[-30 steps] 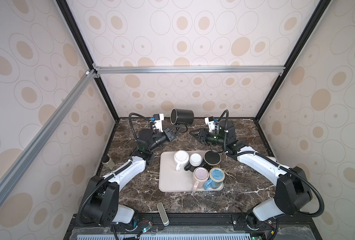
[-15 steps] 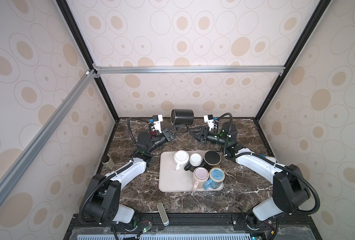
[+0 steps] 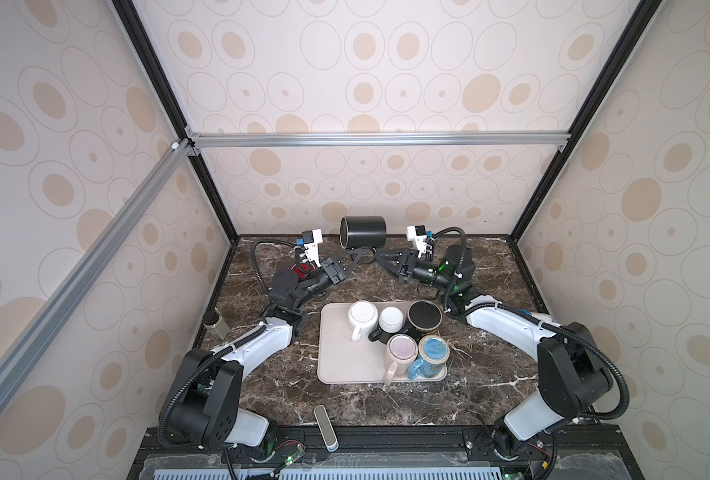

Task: Turn the mug right side up
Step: 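Close the right gripper on the black mug's handle while the left gripper holds it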

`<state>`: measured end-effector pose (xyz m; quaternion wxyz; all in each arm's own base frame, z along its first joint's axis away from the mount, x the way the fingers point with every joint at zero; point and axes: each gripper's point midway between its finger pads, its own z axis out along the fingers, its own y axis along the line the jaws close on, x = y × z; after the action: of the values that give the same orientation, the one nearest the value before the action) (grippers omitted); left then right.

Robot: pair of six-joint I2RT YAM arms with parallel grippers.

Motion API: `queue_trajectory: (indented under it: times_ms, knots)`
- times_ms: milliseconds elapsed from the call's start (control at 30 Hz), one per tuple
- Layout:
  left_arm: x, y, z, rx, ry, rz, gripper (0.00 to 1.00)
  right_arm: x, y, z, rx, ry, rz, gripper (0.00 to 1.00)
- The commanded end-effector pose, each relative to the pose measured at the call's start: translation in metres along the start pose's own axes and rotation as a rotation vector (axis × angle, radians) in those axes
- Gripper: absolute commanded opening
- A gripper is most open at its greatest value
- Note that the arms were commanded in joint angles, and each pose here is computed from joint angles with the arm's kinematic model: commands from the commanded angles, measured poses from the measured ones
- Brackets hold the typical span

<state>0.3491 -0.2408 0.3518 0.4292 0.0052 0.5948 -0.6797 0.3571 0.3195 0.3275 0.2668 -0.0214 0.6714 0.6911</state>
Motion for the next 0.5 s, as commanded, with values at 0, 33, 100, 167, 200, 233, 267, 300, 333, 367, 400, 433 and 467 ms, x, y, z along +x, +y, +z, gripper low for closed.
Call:
queue_trajectory:
  times_ms: [0,33,100,167,200,233,267,300,333,367,400,433,467]
  knots:
    - [-0.01,-0.058,-0.001,0.191,-0.033,0.105,0.0,-0.009,0.016,0.004,-0.051,-0.015,-0.011,0.43]
    - [-0.01,-0.058,-0.002,0.198,-0.035,0.101,0.0,-0.008,0.016,0.005,-0.053,-0.01,-0.009,0.42]
    - [-0.009,-0.058,-0.001,0.21,-0.03,0.09,0.0,-0.009,0.018,0.006,-0.064,-0.013,-0.009,0.42]
    - [-0.009,-0.058,0.001,0.218,-0.024,0.081,0.0,-0.011,0.018,0.008,-0.073,-0.015,-0.002,0.42]
    - [-0.009,-0.057,0.001,0.223,-0.022,0.076,0.0,-0.012,0.019,0.009,-0.08,-0.015,0.001,0.41]
    - [-0.009,-0.057,0.002,0.229,-0.02,0.07,0.0,-0.012,0.019,0.01,-0.085,-0.016,0.006,0.41]
    - [-0.009,-0.056,0.003,0.231,-0.017,0.065,0.0,-0.014,0.02,0.011,-0.092,-0.018,0.007,0.41]
    - [-0.008,-0.056,0.003,0.233,-0.015,0.06,0.0,-0.015,0.021,0.012,-0.098,-0.018,0.009,0.4]
    - [-0.007,-0.054,0.004,0.231,-0.011,0.057,0.0,-0.016,0.021,0.013,-0.103,-0.02,0.01,0.39]
    - [-0.007,-0.054,0.004,0.233,-0.011,0.057,0.0,-0.016,0.021,0.015,-0.105,-0.018,0.011,0.39]
    - [-0.007,-0.054,0.004,0.232,-0.009,0.055,0.0,-0.017,0.022,0.015,-0.108,-0.019,0.01,0.38]
    - [-0.006,-0.054,0.004,0.233,-0.006,0.054,0.0,-0.017,0.022,0.017,-0.111,-0.017,0.012,0.37]
    - [-0.006,-0.052,0.004,0.232,-0.004,0.05,0.0,-0.017,0.022,0.018,-0.113,-0.015,0.013,0.37]
